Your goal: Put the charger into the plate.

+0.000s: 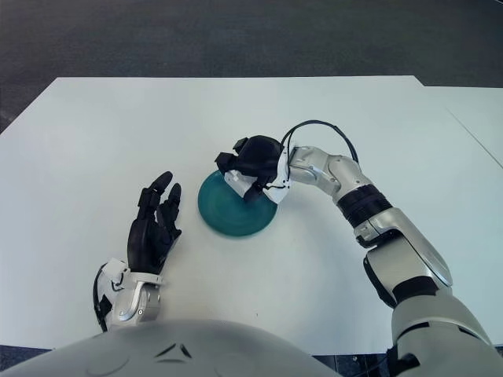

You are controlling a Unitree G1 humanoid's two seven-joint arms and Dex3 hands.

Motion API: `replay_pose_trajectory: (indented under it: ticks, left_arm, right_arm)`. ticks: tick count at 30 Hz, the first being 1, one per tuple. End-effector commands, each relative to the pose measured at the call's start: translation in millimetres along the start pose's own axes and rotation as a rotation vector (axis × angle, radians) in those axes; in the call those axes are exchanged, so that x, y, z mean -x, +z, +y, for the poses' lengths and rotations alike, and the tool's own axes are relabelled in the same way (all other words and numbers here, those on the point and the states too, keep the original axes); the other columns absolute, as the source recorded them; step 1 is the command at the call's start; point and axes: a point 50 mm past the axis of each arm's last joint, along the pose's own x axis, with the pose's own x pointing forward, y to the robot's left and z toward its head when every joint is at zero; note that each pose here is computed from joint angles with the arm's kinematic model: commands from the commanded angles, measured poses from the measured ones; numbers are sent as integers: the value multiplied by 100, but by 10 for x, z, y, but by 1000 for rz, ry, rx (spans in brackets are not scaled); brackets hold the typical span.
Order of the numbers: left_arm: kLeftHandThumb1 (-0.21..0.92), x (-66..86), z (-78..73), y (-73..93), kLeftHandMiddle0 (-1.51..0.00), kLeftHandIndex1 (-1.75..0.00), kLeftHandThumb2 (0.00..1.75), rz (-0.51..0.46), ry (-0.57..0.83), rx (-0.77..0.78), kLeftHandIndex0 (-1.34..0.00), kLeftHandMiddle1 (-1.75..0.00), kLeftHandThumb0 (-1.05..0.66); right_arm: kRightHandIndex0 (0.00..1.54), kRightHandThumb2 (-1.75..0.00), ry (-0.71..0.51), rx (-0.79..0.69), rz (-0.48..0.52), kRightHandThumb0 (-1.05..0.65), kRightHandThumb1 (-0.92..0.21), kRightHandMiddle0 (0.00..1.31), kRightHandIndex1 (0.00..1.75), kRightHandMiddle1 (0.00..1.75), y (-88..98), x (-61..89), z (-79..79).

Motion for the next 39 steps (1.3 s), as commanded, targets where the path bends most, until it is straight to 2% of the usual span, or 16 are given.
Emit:
replay_pose_trajectory:
  ticks: [1,9,17,22,39]
  left_arm:
    - [92,-64,-110,44,-31,-77,80,-37,32,71,0,0,-80]
    - [92,-63,-105,53,-31,-80,77,-37,40,90,0,0,-80]
    - [92,-59,-143,10,-31,-78,74,0,86,149,0,0,-79]
    - [92,-59,-153,4,-33,-80,71,5,104,158,0,-1,-78]
    - [92,-94,-194,-20,-31,-77,72,5,105,164,0,0,-81]
  right_arm:
    - [104,-73,16,-13,-14,-50,-92,86,175,175,28,-14,79]
    - [106,-73,40,19,-44,-48,-92,85,175,175,88,-65,132]
    - [106,-73,57,17,-65,-49,-92,81,175,175,176,-103,291]
    - [103,-72,77,32,-80,-51,-92,78,175,175,188,-119,333]
    - [104,-70,141,65,-74,-49,-92,84,175,175,165,-106,433]
